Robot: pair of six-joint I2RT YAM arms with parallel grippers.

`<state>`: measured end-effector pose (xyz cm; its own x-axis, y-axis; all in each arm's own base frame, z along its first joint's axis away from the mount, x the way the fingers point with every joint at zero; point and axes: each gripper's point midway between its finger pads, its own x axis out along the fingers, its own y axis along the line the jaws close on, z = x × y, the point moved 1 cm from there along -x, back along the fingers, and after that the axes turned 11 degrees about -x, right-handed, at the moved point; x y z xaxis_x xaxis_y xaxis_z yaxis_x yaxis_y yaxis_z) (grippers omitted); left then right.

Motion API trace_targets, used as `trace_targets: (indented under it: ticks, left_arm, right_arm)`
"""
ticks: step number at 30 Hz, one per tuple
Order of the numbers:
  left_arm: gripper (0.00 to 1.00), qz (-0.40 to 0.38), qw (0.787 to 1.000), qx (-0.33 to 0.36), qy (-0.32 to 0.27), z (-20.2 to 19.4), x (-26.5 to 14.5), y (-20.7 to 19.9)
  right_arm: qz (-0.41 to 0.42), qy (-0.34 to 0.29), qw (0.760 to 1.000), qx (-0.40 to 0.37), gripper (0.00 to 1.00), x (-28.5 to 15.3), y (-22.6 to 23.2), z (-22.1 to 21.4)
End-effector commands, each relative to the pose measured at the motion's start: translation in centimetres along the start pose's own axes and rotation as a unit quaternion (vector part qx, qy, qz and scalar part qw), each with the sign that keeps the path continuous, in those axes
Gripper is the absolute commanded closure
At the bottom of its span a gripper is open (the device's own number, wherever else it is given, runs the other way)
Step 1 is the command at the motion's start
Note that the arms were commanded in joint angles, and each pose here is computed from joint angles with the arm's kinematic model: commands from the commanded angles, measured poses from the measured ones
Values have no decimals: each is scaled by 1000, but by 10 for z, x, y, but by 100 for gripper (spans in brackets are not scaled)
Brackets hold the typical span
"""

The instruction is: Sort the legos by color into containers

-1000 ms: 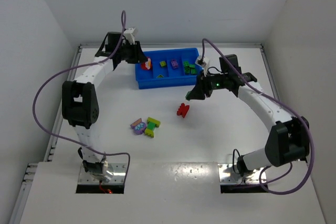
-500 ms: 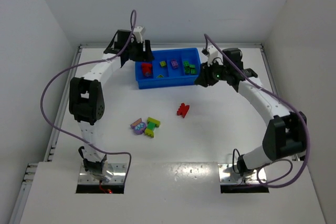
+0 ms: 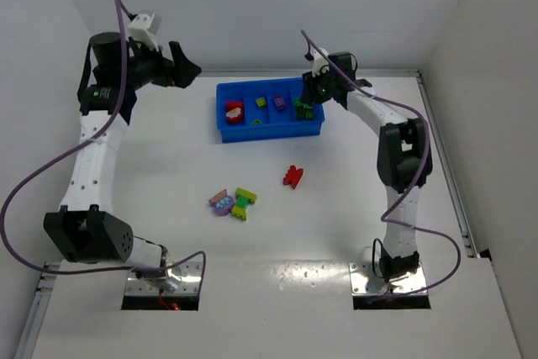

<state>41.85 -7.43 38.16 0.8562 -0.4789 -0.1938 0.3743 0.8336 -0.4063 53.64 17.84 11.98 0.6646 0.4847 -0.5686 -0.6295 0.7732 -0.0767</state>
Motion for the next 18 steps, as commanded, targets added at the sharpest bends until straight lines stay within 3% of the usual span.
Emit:
trace_targets:
  ticks: [1, 5, 9, 12, 14, 18]
  left_arm:
    - [0, -64, 989, 23, 132, -73, -16, -5]
    - [0, -108, 975, 69, 180, -123, -26, -37]
    - [0, -170, 955, 115, 216, -162, -27, -64]
    - [0, -220, 933, 151, 241, -187, -20, -87]
    - [0, -246, 919, 176, 255, -202, -14, -98]
    - [2, -314, 864, 277, 279, -240, 3, -126]
  right_arm:
    - [-41, -35, 998, -15, 56, 12, -19, 33]
    - [-36, -30, 999, -13, 38, 19, -18, 27]
    - [-15, -44, 999, -12, 25, 0, -5, 35]
    - [-9, -52, 999, 4, 24, -24, 1, 38]
    - [-16, -82, 996, 6, 24, -60, 2, 62]
    - [-35, -90, 995, 4, 24, -118, 3, 61]
